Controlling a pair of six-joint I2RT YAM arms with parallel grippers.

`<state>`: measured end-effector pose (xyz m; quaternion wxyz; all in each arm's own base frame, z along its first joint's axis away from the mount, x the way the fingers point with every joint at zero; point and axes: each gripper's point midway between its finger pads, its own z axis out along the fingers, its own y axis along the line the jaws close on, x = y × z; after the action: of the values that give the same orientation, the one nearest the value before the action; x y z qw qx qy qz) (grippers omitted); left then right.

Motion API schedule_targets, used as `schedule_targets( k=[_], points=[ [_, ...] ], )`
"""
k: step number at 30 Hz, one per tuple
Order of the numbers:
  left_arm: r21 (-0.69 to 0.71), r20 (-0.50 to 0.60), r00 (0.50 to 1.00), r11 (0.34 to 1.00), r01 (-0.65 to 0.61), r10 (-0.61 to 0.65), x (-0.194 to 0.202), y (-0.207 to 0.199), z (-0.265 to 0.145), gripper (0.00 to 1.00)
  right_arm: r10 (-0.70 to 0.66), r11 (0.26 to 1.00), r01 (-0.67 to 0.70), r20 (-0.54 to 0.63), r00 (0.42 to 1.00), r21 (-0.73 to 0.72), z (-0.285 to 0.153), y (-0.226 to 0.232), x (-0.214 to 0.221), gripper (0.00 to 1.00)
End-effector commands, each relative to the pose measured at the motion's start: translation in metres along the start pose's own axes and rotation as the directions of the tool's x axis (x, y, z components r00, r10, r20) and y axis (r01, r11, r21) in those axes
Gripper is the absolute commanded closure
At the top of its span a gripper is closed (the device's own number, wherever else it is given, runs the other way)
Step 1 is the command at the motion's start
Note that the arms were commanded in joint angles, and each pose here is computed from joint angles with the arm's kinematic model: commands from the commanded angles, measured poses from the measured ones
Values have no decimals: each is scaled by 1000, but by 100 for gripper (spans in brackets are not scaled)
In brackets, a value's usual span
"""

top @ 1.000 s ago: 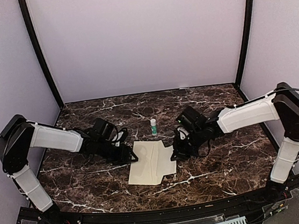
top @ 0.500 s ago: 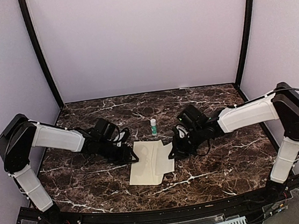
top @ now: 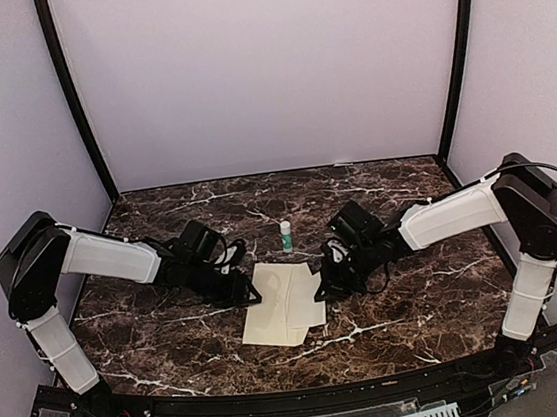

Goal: Place the letter into the envelope and seal it
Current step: Place the letter in the envelope.

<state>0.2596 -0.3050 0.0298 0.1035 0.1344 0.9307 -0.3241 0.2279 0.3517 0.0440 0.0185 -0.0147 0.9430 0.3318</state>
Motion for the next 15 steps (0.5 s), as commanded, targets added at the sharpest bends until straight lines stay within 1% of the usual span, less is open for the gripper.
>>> schedule_targets(
  k=[1, 15],
  points=[
    [-44, -82, 997, 999, 6, -10, 20, 10, 7, 59, -17, 999, 18, 11, 1000, -28, 5, 7, -10, 100],
    [-44, -84, 996, 999, -12, 8, 18, 9, 9, 60, -41, 998, 41, -3, 999, -51, 19, 15, -18, 100]
  ],
)
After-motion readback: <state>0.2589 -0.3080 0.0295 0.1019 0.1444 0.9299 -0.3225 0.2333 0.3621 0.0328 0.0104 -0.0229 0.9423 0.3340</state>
